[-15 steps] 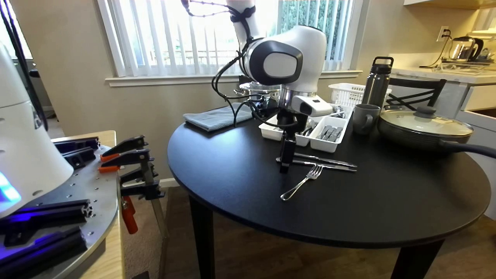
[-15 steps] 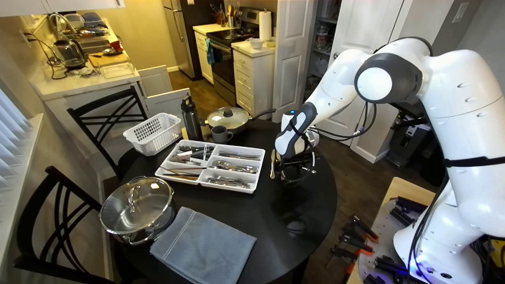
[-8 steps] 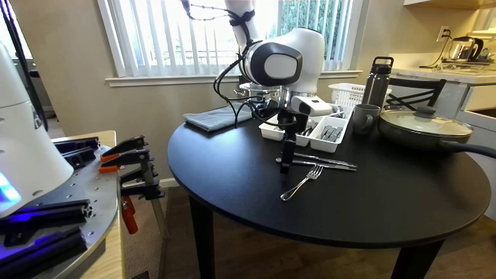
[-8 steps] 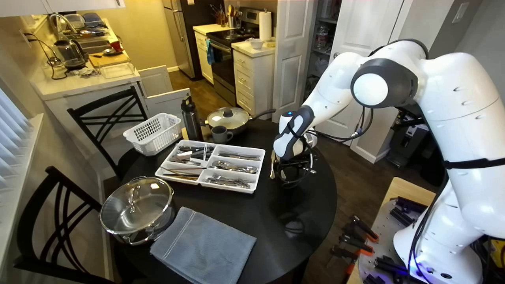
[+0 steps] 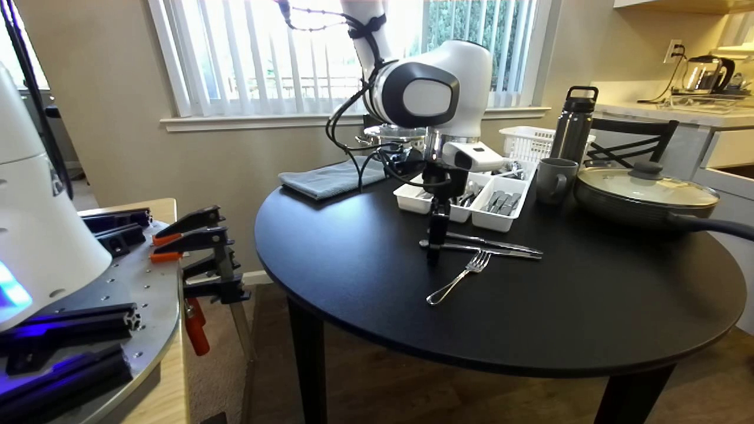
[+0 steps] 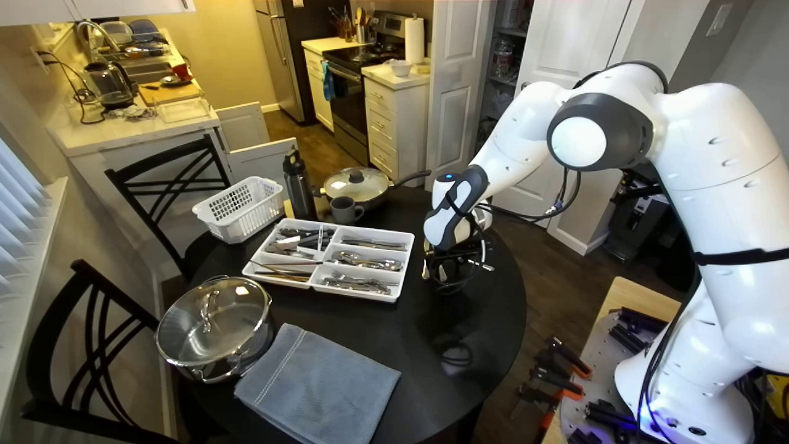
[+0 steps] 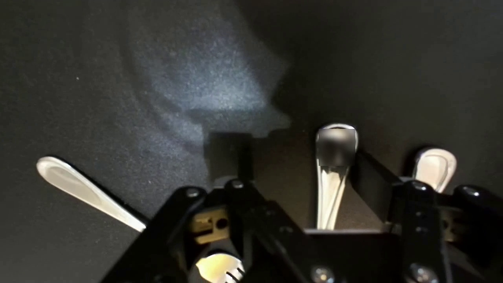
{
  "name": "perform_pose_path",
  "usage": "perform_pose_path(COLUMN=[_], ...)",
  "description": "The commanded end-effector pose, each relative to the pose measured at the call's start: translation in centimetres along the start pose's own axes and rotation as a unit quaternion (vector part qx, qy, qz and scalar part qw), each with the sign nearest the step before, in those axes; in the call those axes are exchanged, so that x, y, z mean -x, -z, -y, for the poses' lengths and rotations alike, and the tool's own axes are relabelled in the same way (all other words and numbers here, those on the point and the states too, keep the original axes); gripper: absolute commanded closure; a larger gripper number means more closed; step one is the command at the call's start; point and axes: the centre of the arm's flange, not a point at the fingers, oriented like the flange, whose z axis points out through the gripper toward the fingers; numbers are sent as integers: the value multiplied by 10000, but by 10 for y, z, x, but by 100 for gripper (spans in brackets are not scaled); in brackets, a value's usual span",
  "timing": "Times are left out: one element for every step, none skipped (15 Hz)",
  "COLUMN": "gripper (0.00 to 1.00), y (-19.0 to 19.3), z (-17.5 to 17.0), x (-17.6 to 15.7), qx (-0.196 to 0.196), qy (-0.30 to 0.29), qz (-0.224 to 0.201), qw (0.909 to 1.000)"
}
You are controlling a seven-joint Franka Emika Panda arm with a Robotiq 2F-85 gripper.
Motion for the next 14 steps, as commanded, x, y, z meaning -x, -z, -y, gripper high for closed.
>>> perform_pose_path(gripper=[65, 72, 77, 84, 90, 95, 95, 95, 95, 95, 94, 95, 94, 94], y=[-5, -5, -5, -6, -7, -7, -7, -7, -6, -5, -4, -1, 5, 10], z=[3, 4, 6, 7, 9, 11, 13, 16, 18, 22, 25, 24, 16, 8], x=[0, 0, -1, 0, 0, 0, 0, 0, 1, 3, 6, 9, 14, 17], qx=[144, 146, 146, 145, 141, 128, 109, 76, 10, -101, -145, -201, -241, -282], qy=[-39, -23, -6, 15, 31, 54, 71, 102, 144, 149, 24, -111, -329, -515], qz=[56, 47, 44, 45, 51, 59, 62, 61, 59, 74, 140, 144, 110, 87], qw=[9999, 9999, 9999, 9999, 9999, 9999, 9999, 9999, 9999, 9998, 9998, 9996, 9991, 9982])
